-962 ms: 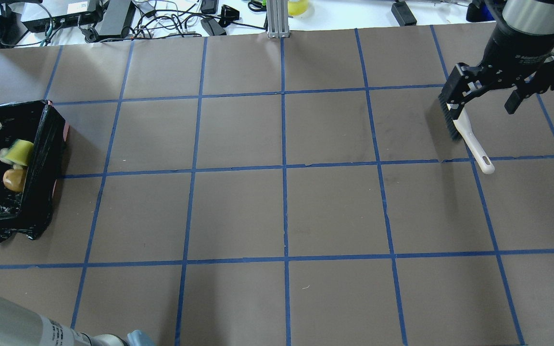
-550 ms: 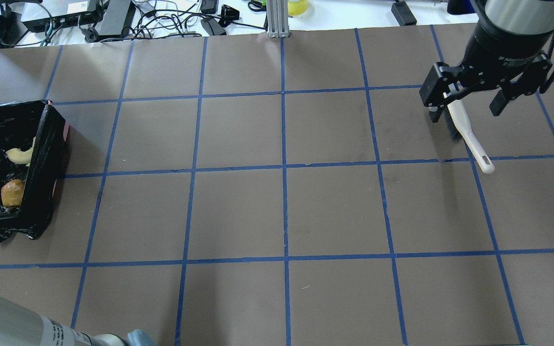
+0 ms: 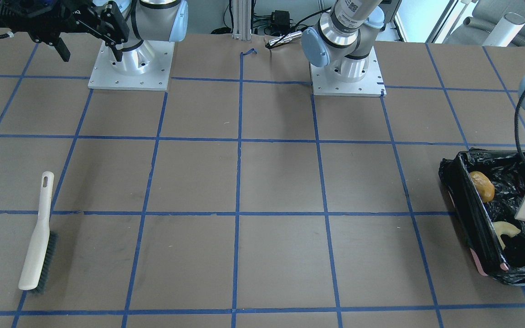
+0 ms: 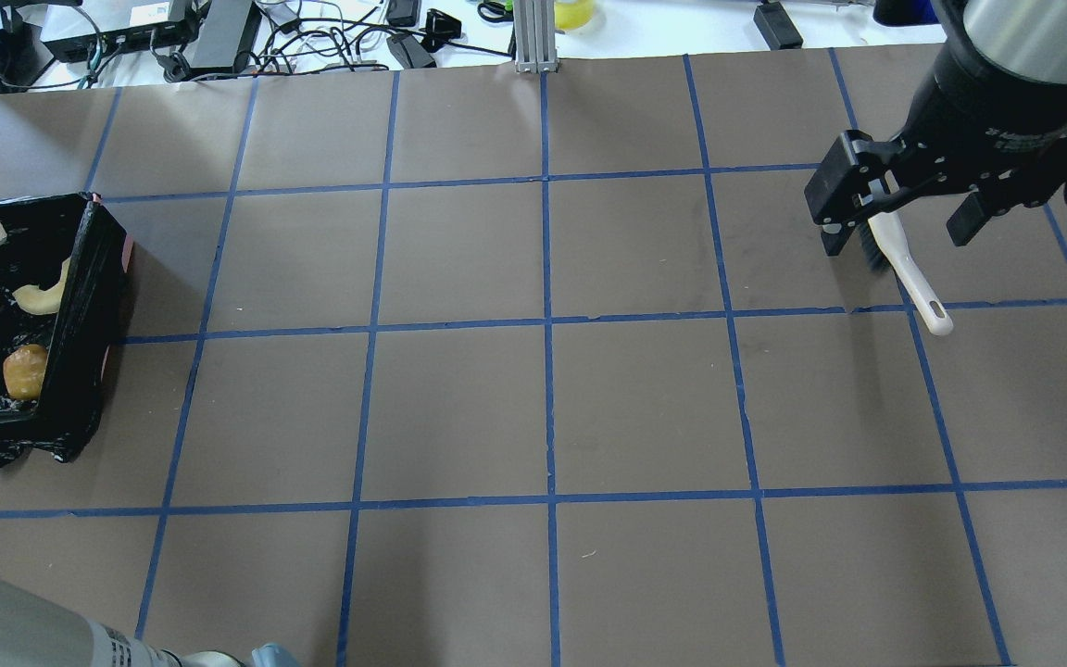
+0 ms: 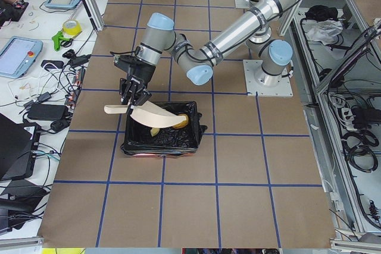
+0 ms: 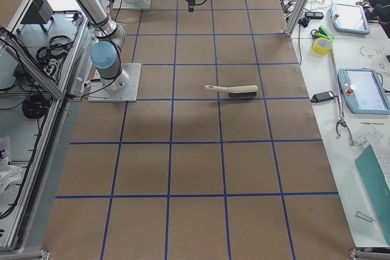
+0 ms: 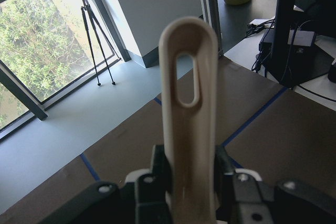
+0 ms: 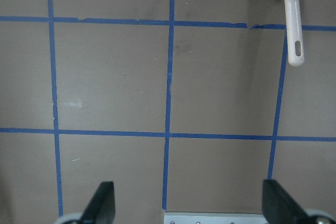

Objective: Sweep and dump trash into bin
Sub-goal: 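Release the brush with the right gripper and raise it while the left lifts the dustpan, then lower the dustpan back onto the table with the left gripper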

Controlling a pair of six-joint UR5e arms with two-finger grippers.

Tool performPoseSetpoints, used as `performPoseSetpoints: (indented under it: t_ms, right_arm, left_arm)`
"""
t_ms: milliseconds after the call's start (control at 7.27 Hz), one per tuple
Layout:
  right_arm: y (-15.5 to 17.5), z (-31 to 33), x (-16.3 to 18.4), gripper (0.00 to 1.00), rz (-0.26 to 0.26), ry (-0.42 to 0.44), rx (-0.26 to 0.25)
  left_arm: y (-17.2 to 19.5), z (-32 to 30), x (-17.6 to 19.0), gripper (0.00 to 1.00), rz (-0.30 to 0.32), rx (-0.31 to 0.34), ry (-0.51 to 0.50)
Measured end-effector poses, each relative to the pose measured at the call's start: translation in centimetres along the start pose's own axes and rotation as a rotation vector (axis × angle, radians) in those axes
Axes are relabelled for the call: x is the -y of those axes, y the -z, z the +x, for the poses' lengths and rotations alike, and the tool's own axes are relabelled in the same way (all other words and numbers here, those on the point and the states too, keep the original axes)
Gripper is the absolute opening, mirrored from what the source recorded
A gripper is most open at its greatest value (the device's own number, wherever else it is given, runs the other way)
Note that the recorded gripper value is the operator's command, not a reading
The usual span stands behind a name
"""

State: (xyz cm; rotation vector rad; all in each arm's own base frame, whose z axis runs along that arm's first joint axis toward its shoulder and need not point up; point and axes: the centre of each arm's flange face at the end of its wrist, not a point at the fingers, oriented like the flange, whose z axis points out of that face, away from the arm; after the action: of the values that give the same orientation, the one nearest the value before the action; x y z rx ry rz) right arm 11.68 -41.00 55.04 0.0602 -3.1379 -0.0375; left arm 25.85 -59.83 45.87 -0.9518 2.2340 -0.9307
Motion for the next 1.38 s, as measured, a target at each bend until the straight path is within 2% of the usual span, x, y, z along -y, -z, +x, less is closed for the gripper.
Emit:
performPoseSetpoints:
  t_ms: [412, 550, 688, 962, 1100, 1238, 1375]
  right_arm:
    - [0.0, 0.0, 0.1, 1.00, 0.005, -0.006, 0.008]
    - [0.3, 0.7, 1.3, 1.00, 0.027, -0.016, -0.001]
    - [0.8, 1.7, 3.6, 1.00, 0.048, -0.035, -0.013]
    - [0.6, 3.0, 9.6, 1.00, 0.057, -0.052, -0.016]
    - [0.4, 3.2, 11.5, 1.00, 0.088, -0.053, -0.012]
    - [0.1, 3.1, 12.8, 1.00, 0.145, -0.063, -0.012]
    - [-0.3, 2.3, 13.2, 1.00, 0.192, -0.088, -0.011]
  left_arm:
    - [5.7, 5.5, -2.1, 0.00, -0.174, -0.049, 0.164]
    - [6.7, 6.7, -3.1, 0.00, -0.240, -0.055, 0.246]
    - [6.8, 7.6, -4.3, 0.00, -0.308, -0.037, 0.320]
    - [7.0, 10.6, -7.2, 0.00, -0.420, -0.011, 0.441]
    - [6.9, 12.3, -8.9, 0.00, -0.499, 0.000, 0.513]
    - [6.4, 13.7, -10.4, 0.00, -0.562, 0.007, 0.556]
    - [5.9, 15.5, -12.0, 0.00, -0.604, 0.015, 0.579]
